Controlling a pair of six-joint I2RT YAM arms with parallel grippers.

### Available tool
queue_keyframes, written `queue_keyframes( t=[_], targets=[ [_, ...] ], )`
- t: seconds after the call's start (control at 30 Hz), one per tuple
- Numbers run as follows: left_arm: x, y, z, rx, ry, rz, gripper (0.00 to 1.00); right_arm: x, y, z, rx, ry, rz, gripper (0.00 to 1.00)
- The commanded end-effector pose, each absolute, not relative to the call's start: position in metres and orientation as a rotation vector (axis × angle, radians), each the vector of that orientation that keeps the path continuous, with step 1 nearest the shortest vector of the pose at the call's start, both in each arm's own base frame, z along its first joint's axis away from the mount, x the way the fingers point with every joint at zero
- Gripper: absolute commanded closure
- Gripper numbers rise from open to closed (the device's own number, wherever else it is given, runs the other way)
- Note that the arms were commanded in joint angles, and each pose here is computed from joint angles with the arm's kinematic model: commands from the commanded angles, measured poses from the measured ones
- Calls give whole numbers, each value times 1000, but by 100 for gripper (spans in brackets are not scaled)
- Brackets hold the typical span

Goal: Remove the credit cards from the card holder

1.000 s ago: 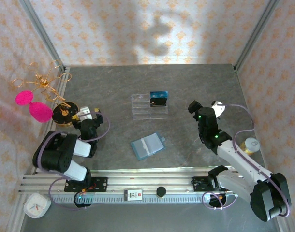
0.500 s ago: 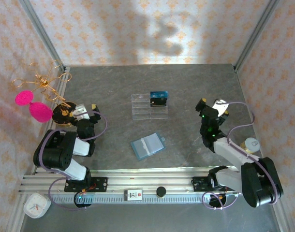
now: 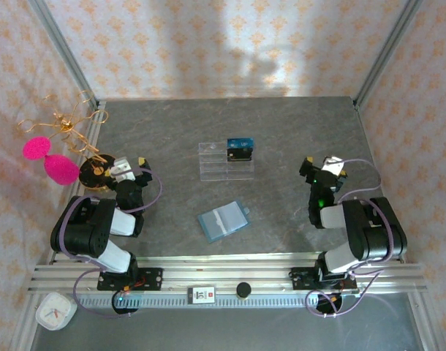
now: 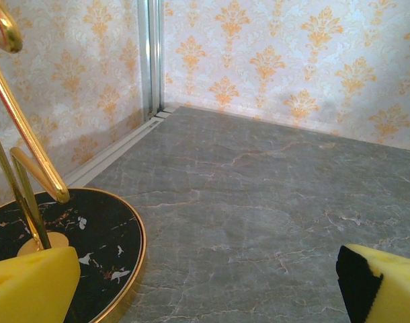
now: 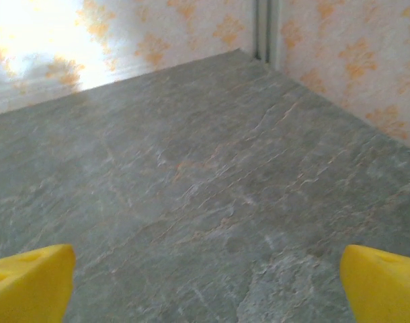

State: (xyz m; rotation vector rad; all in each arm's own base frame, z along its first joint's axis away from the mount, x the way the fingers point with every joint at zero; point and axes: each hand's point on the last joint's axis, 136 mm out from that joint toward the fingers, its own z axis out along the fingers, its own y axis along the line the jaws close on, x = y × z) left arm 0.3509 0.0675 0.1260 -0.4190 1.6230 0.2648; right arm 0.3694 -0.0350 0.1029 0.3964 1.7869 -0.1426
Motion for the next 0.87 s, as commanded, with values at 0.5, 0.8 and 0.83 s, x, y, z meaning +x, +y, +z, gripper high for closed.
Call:
queue_keyframes(
  t=[0.5, 0.8, 0.83],
  targets=[
    [356, 64, 138, -414, 1578, 231, 1, 369, -28, 127, 333, 1659, -65, 0],
    [358, 59, 137, -385, 1590, 235, 1, 369, -28, 126, 332, 1664, -65, 0],
    [358, 59, 137, -386, 1590, 233, 1, 369, -28, 126, 331, 1663, -65, 0]
  ],
)
